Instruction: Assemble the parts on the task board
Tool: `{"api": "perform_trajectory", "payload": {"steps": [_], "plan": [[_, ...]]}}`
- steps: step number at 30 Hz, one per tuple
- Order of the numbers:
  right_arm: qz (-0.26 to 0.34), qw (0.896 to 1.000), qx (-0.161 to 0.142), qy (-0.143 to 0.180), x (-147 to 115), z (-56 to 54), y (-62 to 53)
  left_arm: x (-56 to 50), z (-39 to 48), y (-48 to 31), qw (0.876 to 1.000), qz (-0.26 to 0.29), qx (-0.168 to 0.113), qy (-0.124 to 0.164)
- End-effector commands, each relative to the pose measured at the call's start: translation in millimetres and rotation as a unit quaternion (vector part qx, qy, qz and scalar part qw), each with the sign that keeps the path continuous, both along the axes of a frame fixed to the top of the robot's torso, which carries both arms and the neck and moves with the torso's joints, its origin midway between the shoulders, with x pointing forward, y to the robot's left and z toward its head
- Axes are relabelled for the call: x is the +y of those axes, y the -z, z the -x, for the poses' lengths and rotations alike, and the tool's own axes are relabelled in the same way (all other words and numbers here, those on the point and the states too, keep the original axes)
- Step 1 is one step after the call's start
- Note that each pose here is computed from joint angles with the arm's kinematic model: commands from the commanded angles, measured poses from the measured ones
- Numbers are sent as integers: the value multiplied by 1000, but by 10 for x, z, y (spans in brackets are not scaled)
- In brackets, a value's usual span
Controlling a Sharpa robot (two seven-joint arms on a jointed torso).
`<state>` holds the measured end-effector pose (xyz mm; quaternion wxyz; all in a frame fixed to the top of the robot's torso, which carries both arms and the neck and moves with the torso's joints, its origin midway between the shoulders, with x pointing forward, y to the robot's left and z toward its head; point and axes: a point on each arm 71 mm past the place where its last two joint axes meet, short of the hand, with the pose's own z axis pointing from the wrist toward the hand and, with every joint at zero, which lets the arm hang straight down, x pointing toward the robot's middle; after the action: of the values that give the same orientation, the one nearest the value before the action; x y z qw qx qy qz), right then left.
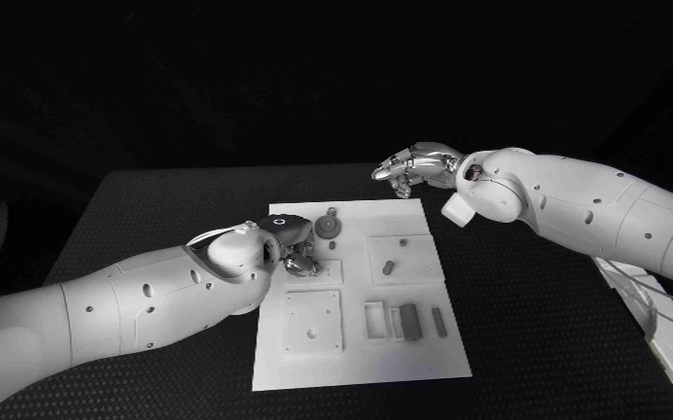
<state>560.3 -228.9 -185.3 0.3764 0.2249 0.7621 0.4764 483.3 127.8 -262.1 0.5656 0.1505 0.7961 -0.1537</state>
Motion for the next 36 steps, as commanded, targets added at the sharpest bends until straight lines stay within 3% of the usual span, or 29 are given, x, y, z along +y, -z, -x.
{"api": "perform_trajectory", "payload": {"steps": [1,36], "plan": [[-1,1000,0,-8,14,7,0,6,3,12,1000,-7,1,-1],[-2,1000,0,-8,11,5,1,46,19,17,1000,12,17,-19]]}}
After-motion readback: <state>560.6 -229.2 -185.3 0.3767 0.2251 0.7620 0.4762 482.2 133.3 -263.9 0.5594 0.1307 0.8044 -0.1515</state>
